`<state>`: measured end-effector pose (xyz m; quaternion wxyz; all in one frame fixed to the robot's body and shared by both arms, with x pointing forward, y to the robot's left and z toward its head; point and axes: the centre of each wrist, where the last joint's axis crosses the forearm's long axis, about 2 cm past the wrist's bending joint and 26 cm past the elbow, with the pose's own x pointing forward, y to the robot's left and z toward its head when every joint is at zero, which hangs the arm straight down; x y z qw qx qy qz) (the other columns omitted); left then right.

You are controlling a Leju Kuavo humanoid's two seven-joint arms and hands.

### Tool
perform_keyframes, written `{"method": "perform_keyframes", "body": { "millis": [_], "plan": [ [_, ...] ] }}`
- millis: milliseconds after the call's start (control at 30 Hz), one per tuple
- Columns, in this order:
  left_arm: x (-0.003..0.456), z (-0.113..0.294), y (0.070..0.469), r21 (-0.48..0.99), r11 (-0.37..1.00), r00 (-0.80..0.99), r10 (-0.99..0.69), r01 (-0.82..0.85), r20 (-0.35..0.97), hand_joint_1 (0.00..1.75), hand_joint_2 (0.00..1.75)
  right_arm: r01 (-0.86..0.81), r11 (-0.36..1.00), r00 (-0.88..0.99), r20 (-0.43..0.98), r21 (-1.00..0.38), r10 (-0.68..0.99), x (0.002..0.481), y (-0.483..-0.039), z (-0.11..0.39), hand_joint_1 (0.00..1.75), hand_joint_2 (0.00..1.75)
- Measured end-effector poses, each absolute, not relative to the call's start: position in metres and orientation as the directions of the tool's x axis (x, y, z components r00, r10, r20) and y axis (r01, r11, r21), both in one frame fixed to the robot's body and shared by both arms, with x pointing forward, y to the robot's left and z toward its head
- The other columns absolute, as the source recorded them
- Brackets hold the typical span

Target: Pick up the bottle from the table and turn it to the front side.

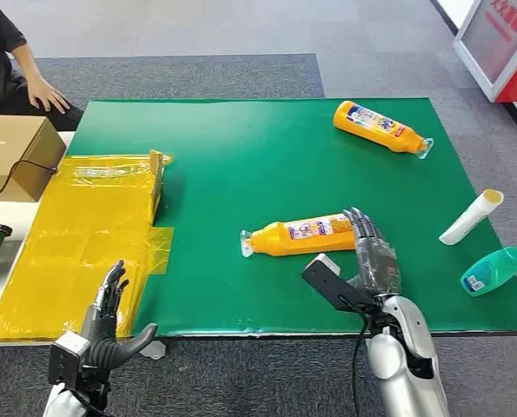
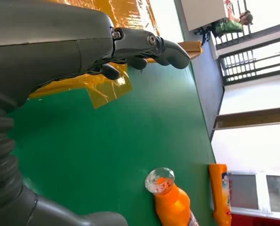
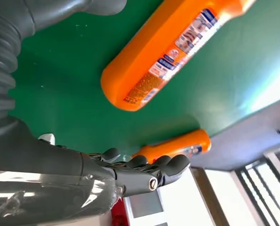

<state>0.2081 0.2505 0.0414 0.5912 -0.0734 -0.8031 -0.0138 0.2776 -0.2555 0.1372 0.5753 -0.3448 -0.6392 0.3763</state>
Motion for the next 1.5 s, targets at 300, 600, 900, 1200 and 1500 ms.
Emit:
{"method": "perform_keyframes", "body": {
  "millis": [300, 600, 900, 1200, 1500],
  "plan": [
    [0.217, 0.043, 0.255, -0.063, 0.990, -0.310, 0.101, 0.130, 0.946, 0.00, 1.75, -0.153, 0.354, -0.107, 0.372, -0.922, 0.922, 0.324, -0.255, 0.125, 0.00, 1.75],
    [0.222, 0.040, 0.253, -0.082, 0.986, -0.304, 0.122, 0.142, 0.945, 0.00, 1.75, -0.248, 0.230, -0.103, 0.262, -0.941, 0.960, 0.357, -0.255, 0.117, 0.00, 1.75],
    [0.220, 0.033, 0.246, -0.086, 0.981, -0.276, 0.132, 0.174, 0.952, 0.00, 1.75, -0.276, 0.147, -0.103, 0.182, -0.950, 0.978, 0.382, -0.254, 0.119, 0.00, 1.75],
    [0.219, 0.030, 0.245, -0.087, 0.978, -0.260, 0.134, 0.188, 0.956, 0.00, 1.75, -0.298, 0.128, -0.101, 0.165, -0.946, 0.981, 0.386, -0.254, 0.116, 0.00, 1.75],
    [0.221, 0.030, 0.241, -0.095, 0.976, -0.261, 0.145, 0.194, 0.954, 0.00, 1.75, -0.376, 0.082, -0.112, 0.133, -0.923, 0.985, 0.399, -0.261, 0.117, 0.12, 1.75]
  ]
}}
